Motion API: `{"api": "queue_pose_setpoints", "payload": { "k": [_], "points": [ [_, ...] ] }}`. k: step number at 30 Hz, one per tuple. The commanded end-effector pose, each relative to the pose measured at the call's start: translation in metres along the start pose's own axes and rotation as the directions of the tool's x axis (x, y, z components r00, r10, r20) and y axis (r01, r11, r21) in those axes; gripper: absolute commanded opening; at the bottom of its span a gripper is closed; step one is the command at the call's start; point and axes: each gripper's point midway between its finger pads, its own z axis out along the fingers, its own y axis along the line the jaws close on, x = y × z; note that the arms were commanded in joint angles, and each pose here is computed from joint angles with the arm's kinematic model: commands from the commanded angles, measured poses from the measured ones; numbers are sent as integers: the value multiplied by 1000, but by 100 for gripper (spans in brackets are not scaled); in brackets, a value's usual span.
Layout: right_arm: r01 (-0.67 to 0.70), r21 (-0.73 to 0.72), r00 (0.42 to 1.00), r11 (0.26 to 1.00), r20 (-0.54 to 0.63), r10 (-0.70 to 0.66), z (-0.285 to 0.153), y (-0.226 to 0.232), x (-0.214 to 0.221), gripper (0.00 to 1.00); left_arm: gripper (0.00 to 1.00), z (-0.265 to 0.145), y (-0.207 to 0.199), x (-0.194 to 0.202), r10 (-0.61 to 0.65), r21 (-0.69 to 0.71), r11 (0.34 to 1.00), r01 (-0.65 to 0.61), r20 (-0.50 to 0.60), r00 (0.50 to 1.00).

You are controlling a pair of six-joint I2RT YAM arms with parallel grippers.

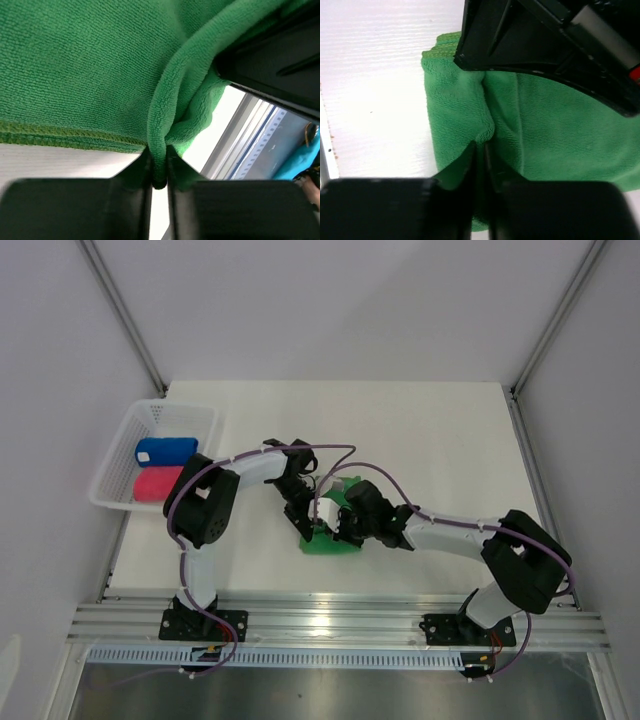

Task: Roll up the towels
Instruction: Roll the towel

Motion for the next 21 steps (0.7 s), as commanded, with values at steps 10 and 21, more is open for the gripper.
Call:
{"api": "queue_pose_setpoints", "payload": {
  "k": [10,21],
  "points": [
    [-97,-47,994,994,50,100,-4,-11,-10,0,35,-36,1,-38,130,-88,989,-120,115,985],
    [-225,-67,964,972,130,232,-14,-35,-12,0,40,-82,7,-59,186,-184,971,-152,187,965]
  ]
}}
